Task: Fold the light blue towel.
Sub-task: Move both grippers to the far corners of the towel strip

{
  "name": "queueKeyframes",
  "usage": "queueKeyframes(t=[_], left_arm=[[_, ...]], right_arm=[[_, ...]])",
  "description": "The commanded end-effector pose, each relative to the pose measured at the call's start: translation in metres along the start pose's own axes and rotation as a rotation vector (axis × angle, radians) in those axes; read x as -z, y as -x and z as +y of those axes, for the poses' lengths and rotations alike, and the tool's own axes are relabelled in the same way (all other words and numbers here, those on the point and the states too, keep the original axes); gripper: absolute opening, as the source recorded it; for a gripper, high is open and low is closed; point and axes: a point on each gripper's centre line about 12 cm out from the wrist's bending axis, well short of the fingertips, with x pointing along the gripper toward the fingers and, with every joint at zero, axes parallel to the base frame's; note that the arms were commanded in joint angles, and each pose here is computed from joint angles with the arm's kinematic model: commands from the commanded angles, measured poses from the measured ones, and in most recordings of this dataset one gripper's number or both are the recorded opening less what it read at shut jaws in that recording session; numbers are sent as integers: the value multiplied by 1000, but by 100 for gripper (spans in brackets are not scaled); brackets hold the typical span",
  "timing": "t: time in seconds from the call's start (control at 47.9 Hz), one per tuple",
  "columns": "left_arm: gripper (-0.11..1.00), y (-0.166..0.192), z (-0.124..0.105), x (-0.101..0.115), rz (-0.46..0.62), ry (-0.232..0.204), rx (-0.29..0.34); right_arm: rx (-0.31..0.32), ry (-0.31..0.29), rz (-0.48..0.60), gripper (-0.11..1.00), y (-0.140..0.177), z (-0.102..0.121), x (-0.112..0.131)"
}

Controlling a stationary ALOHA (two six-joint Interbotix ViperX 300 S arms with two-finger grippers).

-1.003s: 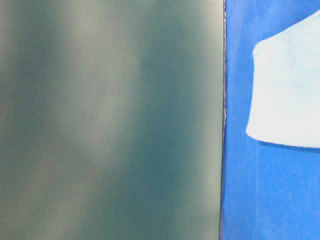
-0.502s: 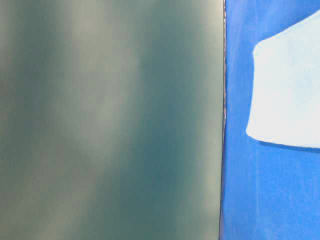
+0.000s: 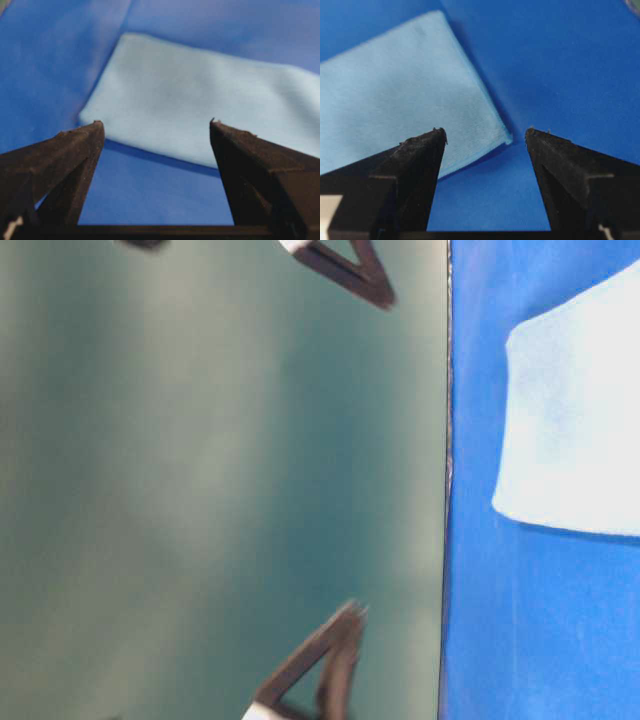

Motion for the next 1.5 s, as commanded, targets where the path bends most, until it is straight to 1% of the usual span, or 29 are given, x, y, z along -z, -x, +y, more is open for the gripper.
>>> queueKeyframes(t=[0.0, 0.125, 0.188, 0.355, 0.481, 0.648, 0.773, 0.857, 0.94, 1.003, 1.129, 1.149, 1.17, 1.254, 1.338, 1.484], left_arm=[[81, -23, 10, -3, 6, 9, -27], [81, -52, 23, 14, 69, 23, -57], [81, -66, 29, 23, 95, 30, -71], [81, -92, 42, 34, 104, 42, -96], [81, -108, 47, 42, 122, 46, -105], [81, -122, 52, 53, 147, 52, -114], [78, -129, 57, 61, 165, 58, -123], [70, -134, 60, 70, 185, 62, -128], [54, -135, 61, 75, 199, 62, -129], [38, -135, 60, 78, 205, 56, -127], [11, -134, 58, 79, 214, 8, -119], [8, -133, 58, 79, 216, 1, -118], [5, -133, 59, 79, 217, -4, -119], [3, -134, 59, 76, 213, -26, -116], [3, -133, 60, 69, 201, -31, -118], [3, -124, 64, 47, 164, -33, -128]], right_arm=[[4, 14, 16, 66, -19, -2, -8], [15, 23, 72, 66, -44, -8, -2], [24, 17, 98, 66, -55, -12, 2], [39, 1, 159, 66, -77, -21, 15], [39, -4, 192, 66, -85, -22, 26], [37, -9, 211, 66, -91, -24, 33], [42, -15, 225, 65, -94, -27, 37], [45, -18, 240, 64, -95, -28, 43], [46, -18, 250, 57, -95, -28, 46], [46, -19, 258, 46, -93, -28, 49], [43, -18, 260, 10, -90, -28, 52], [43, -19, 259, 6, -90, -28, 52], [43, -18, 260, 5, -89, -28, 53], [45, -22, 260, 5, -89, -28, 53], [45, -22, 257, 5, -88, -28, 51], [55, -14, 221, 5, -80, -29, 37]])
